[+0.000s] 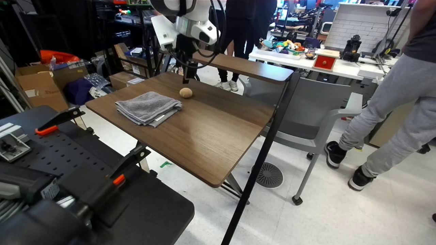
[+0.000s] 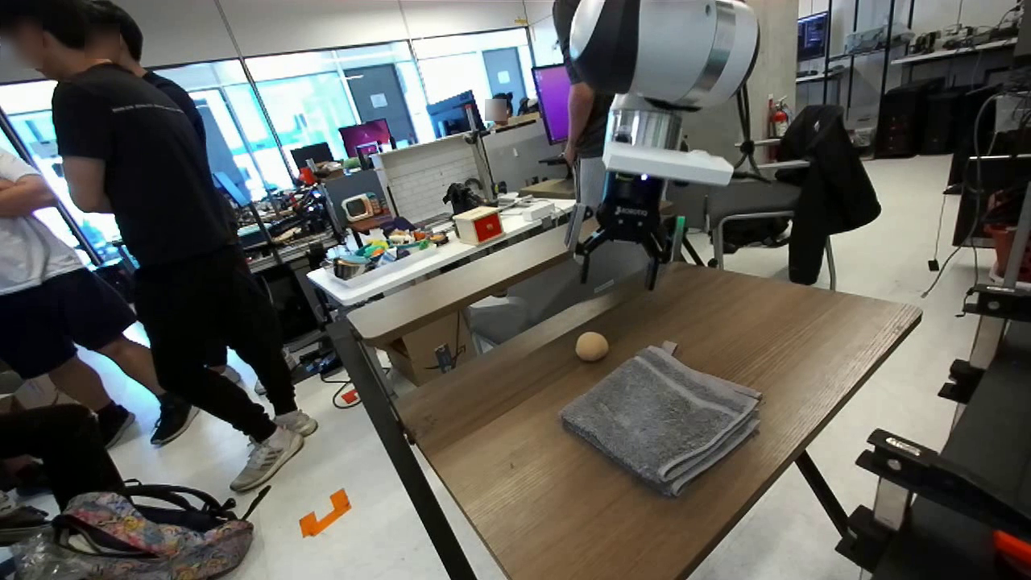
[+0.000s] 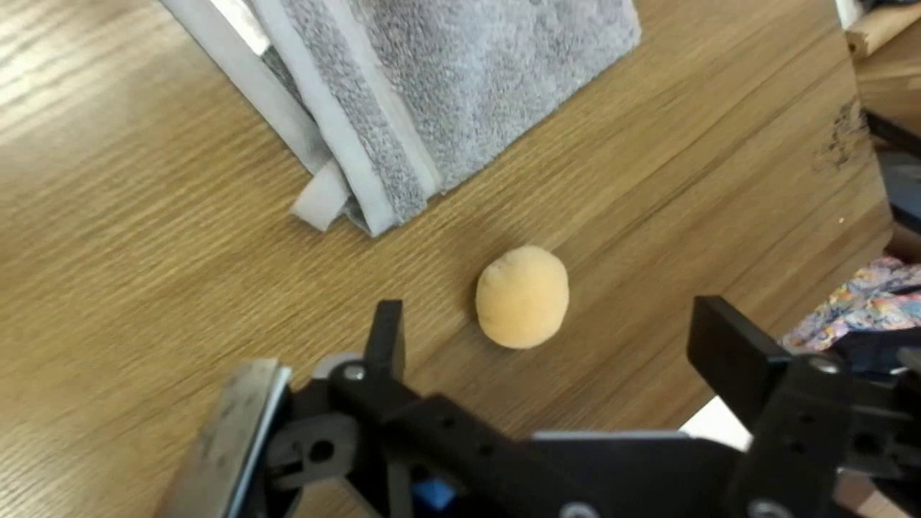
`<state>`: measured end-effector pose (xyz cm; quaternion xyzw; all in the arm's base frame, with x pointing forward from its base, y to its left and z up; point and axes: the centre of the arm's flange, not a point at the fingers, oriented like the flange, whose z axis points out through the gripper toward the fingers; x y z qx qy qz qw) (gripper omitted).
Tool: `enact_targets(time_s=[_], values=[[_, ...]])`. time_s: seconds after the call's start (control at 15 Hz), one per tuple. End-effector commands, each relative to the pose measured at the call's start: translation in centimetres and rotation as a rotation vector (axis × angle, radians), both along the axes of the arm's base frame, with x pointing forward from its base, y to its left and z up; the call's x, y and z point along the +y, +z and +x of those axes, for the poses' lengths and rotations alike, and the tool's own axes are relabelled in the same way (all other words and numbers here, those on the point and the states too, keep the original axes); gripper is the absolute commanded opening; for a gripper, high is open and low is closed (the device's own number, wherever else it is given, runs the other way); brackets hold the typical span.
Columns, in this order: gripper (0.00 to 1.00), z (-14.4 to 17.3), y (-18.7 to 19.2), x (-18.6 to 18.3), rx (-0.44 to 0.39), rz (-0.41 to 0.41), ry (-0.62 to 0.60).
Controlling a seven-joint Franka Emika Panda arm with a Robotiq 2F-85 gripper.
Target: Move the brown plushie to the left, then use the towel to wipe the table
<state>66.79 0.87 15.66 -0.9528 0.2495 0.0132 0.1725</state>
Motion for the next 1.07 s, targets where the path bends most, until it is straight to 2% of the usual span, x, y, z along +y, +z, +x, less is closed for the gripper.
enact_targets(time_s=[0.0, 0.07, 0.2, 0.4, 0.47, 0.87, 1.0], values=[[1.00, -4.2, 3.5, -1.3, 0.101, 0.046, 0.145], [1.00, -4.5, 3.5, -1.3, 0.146, 0.061, 0.179], [1.00, -4.6, 2.4, -1.0, 0.283, 0.042, 0.202], [1.00, -5.3, -0.7, -1.0, 0.368, -0.071, 0.223], [1.00, -5.7, 0.7, -1.5, 0.319, -0.011, 0.207], [1.00, -5.7, 0.0, -1.4, 0.328, -0.018, 0.206], [1.00, -6.3, -0.9, -1.3, 0.304, -0.053, 0.248]])
